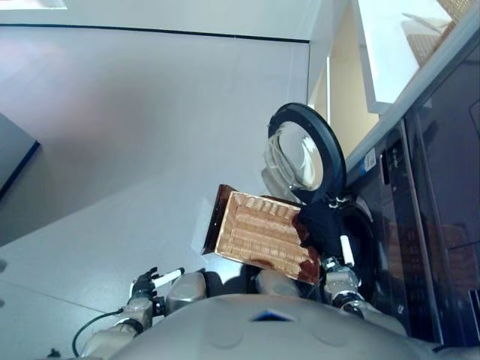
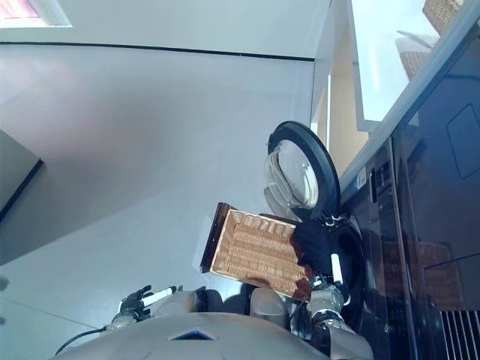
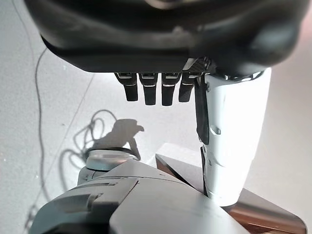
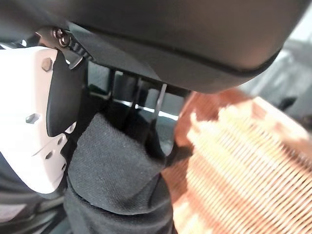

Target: Pick up the clothes and place them into the washing machine

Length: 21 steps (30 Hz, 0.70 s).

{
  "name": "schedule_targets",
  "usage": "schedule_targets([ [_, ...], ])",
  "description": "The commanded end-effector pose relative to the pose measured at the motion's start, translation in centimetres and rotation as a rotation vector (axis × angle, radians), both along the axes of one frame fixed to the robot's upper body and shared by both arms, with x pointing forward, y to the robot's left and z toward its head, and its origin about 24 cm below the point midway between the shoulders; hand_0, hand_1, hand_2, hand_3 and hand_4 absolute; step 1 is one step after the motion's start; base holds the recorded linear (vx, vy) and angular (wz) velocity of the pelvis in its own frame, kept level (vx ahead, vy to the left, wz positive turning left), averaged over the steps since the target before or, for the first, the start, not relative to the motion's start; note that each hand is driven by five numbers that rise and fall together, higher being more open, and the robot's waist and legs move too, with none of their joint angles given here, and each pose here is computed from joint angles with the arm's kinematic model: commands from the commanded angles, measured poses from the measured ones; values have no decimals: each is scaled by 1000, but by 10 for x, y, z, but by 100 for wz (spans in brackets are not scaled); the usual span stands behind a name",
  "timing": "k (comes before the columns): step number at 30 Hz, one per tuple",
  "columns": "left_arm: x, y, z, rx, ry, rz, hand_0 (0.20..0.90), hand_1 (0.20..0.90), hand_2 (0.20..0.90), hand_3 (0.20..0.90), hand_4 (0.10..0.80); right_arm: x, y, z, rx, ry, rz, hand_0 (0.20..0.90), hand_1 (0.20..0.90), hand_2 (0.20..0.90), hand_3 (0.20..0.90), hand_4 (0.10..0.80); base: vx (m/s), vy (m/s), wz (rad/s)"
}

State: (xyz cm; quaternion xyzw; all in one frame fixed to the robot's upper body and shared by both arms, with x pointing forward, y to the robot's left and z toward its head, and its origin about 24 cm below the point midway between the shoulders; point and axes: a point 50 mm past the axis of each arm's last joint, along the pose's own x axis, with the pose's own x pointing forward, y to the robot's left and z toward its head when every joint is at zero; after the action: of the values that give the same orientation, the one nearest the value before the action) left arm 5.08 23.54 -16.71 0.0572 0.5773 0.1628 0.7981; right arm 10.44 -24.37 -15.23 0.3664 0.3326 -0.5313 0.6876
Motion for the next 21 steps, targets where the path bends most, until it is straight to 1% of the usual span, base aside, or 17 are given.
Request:
schedule_targets([
  [1, -7, -4, -1, 7, -5, 23, 900, 900, 900, 900, 800, 35, -29, 23, -141, -118, 41, 200, 200, 200, 200, 300, 160, 145, -44],
  [3, -11, -5, -2, 8, 7, 11, 900, 900, 900, 900, 800, 38, -26, 23, -139, -134, 54, 200, 200, 200, 200, 300, 153, 176, -90],
  [5, -8, -4, -1, 13, -6, 12, 900, 900, 900, 900, 800, 49, -24, 27, -145, -158, 80, 200, 200, 200, 200, 300, 147, 185, -61],
  [8, -2, 2, 2, 34, -48, 57, 900, 900, 900, 900, 800, 65, -17, 33, -142, -196, 123, 200, 200, 200, 200, 300, 45, 155, -60],
  [10, 9, 8, 5, 47, -104, 99, 900, 900, 900, 900, 800, 90, -11, 44, -150, -255, 159, 200, 200, 200, 200, 300, -230, 150, -110],
  [12, 25, 13, 10, 61, -171, 142, 900, 900, 900, 900, 800, 121, -2, 60, -154, -335, 199, 200, 200, 200, 200, 300, -326, 83, -117],
  [13, 29, 13, 11, 60, -191, 150, 900, 900, 900, 900, 800, 128, 2, 64, -151, -352, 212, 200, 200, 200, 200, 300, -176, -26, -64],
  [15, 33, 18, 14, 76, -212, 169, 900, 900, 900, 900, 800, 137, 7, 69, -152, -365, 223, 200, 200, 200, 200, 300, -30, -120, -27],
  [18, 31, 18, 13, 75, -201, 167, 900, 900, 900, 900, 800, 140, 9, 71, -145, -369, 207, 200, 200, 200, 200, 300, 50, -119, -33],
  [21, 30, 14, 12, 65, -193, 167, 900, 900, 900, 900, 800, 144, 3, 76, -159, -372, 174, 200, 200, 200, 200, 300, 18, -56, 20],
])
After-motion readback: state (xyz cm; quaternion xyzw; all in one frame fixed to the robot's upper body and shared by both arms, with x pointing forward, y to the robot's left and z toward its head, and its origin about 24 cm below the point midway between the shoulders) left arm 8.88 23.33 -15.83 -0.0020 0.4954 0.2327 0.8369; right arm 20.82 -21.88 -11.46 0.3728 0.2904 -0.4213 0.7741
